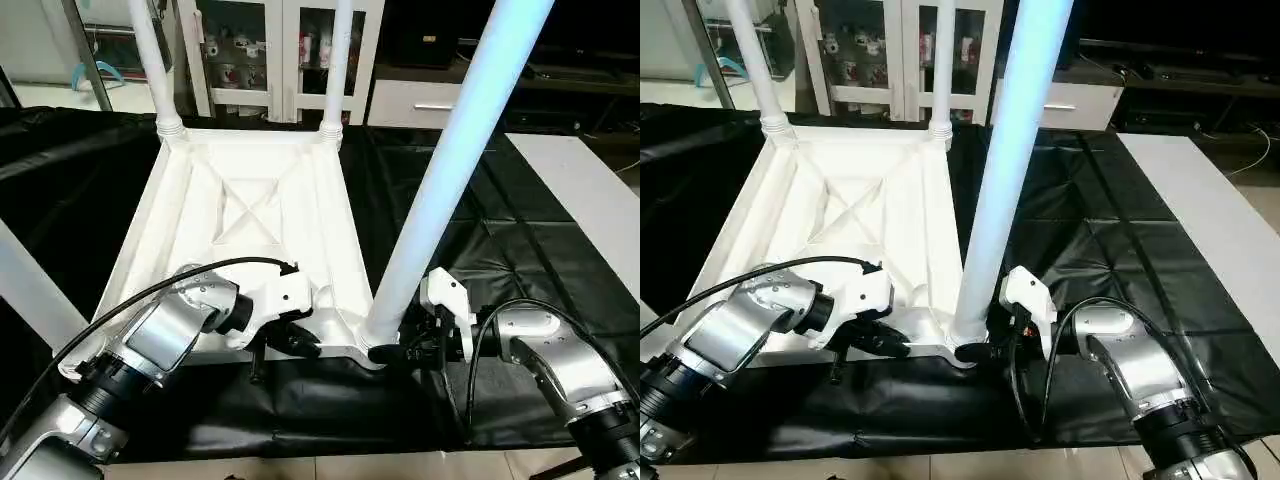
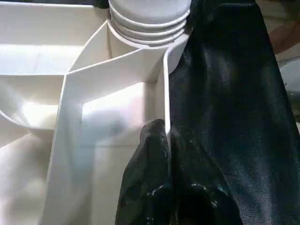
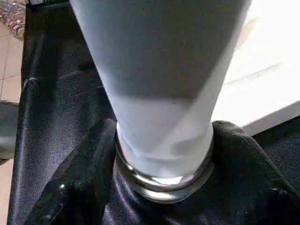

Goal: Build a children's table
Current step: Rotate leg to tighten

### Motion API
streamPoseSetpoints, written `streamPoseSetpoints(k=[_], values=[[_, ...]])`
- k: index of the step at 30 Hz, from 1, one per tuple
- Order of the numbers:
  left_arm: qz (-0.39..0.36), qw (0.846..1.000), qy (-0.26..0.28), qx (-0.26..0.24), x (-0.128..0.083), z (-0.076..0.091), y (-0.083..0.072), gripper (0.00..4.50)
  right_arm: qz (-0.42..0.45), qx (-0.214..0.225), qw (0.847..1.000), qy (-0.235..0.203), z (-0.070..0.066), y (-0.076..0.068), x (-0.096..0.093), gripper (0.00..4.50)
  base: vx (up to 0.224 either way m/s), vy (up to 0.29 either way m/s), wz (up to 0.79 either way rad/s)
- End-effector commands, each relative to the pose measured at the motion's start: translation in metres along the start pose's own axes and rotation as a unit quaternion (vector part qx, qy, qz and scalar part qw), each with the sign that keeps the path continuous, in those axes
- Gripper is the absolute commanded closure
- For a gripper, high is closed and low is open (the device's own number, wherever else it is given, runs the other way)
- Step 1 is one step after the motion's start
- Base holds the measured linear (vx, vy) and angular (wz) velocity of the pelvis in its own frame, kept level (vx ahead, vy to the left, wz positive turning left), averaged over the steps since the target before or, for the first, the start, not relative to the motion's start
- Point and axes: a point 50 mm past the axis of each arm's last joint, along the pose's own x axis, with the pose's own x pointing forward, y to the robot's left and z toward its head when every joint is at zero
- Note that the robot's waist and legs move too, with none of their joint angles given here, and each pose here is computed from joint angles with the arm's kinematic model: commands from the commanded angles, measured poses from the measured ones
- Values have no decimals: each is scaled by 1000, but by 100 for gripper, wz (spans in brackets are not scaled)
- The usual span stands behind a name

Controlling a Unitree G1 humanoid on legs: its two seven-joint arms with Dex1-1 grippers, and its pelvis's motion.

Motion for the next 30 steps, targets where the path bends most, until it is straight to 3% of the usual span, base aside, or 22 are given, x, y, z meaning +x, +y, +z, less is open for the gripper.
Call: streamPoseSetpoints(k=[1, 5, 8, 10, 13, 14, 16, 17, 19, 20, 23, 25, 30], values=[[-53, 999, 1, 2, 10, 0, -11, 450, 10, -1, 1000, -7, 3, 0, -5, 178, 0, 0, 0], [-51, 999, 1, -1, 10, -1, -11, 450, -10, 8, 999, -30, 5, -2, -2, 179, 0, 0, 0], [34, 999, -14, -29, 19, 2, 7, 450, -159, 62, 981, -87, 6, -23, 16, 180, 0, 0, 0], [52, 998, -18, -36, 21, 3, 11, 450, -179, 70, 977, -93, 6, -26, 19, 180, 0, 0, 0], [124, 989, -36, -78, 28, 8, 25, 450, -247, 112, 956, -115, 5, -32, 32, 180, -34, -1, -2], [161, 981, -40, -97, 33, 11, 32, 450, -284, 141, 940, -124, 4, -35, 41, 180, 0, 0, 0], [175, 978, -44, -104, 36, 13, 35, 450, -301, 151, 933, -125, 4, -37, 45, 180, 0, 0, 0], [205, 970, -51, -116, 41, 17, 41, 450, -333, 170, 919, -127, 5, -39, 56, 180, 0, 0, 0], [236, 963, -48, -118, 47, 21, 47, 450, -372, 173, 904, -120, 9, -42, 68, 180, 0, 0, 0], [260, 957, -49, -119, 52, 23, 51, 450, -413, 175, 888, -106, 12, -45, 77, 180, 0, 0, 0], [273, 954, -45, -115, 58, 26, 53, 450, -450, 185, 868, -96, 15, -48, 84, 181, 0, 0, 0], [271, 955, -39, -111, 61, 26, 52, 450, -454, 180, 867, -100, 18, -48, 88, 181, 0, 0, 0], [266, 957, -33, -113, 60, 22, 52, 450, -392, 148, 894, -160, 33, -42, 91, 181, 0, 0, 0]])
